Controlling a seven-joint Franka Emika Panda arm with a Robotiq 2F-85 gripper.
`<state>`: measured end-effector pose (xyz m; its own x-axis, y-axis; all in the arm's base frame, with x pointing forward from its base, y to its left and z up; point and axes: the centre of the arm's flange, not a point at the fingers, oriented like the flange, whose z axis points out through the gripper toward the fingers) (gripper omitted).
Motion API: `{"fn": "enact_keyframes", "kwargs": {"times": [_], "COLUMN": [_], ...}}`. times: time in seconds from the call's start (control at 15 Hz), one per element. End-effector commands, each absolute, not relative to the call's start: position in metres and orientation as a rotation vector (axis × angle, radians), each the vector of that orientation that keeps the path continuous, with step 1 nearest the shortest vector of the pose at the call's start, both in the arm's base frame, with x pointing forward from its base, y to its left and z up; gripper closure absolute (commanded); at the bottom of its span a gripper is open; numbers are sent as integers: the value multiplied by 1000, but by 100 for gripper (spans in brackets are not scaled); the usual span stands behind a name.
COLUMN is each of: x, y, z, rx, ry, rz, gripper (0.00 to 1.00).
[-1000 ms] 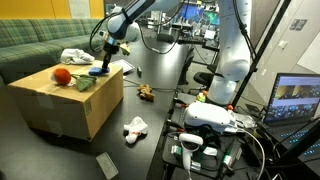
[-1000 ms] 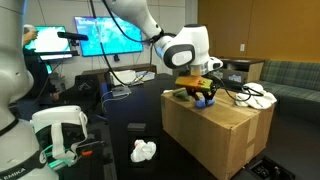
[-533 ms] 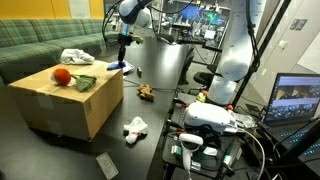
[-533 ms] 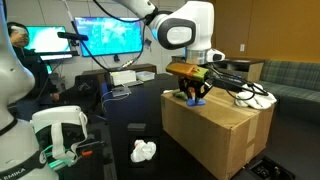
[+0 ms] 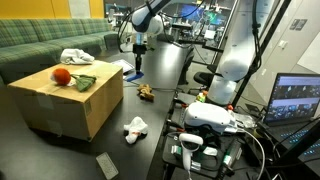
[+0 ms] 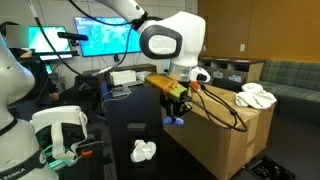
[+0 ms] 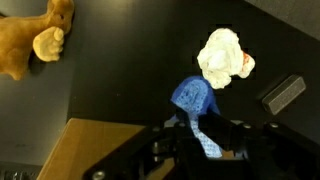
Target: Put the moose doll on the table, then the white towel on the box, then blue sponge on the table, the white plastic on the box, the turnip plushie on the table, finally, the duster on the box
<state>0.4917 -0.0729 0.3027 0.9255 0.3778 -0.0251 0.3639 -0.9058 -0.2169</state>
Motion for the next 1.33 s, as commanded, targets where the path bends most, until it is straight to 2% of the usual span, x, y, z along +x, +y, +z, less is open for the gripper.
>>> {"fn": "enact_keyframes", "kwargs": {"times": [0.0, 0.53, 0.6, 0.67, 1.13, 1.27], "x": [482, 493, 492, 492, 480, 475], "y": [-55, -24, -24, -24, -17, -9], "z": [245, 153, 149, 147, 149, 149], "rx": [-2936, -3013, -3024, -3036, -3066, -3062], "ry": [-527, -494, -493, -494, -494, -484], "rz": [98, 21, 13, 6, -1, -6], "gripper": [95, 95, 65, 54, 2, 0]}}
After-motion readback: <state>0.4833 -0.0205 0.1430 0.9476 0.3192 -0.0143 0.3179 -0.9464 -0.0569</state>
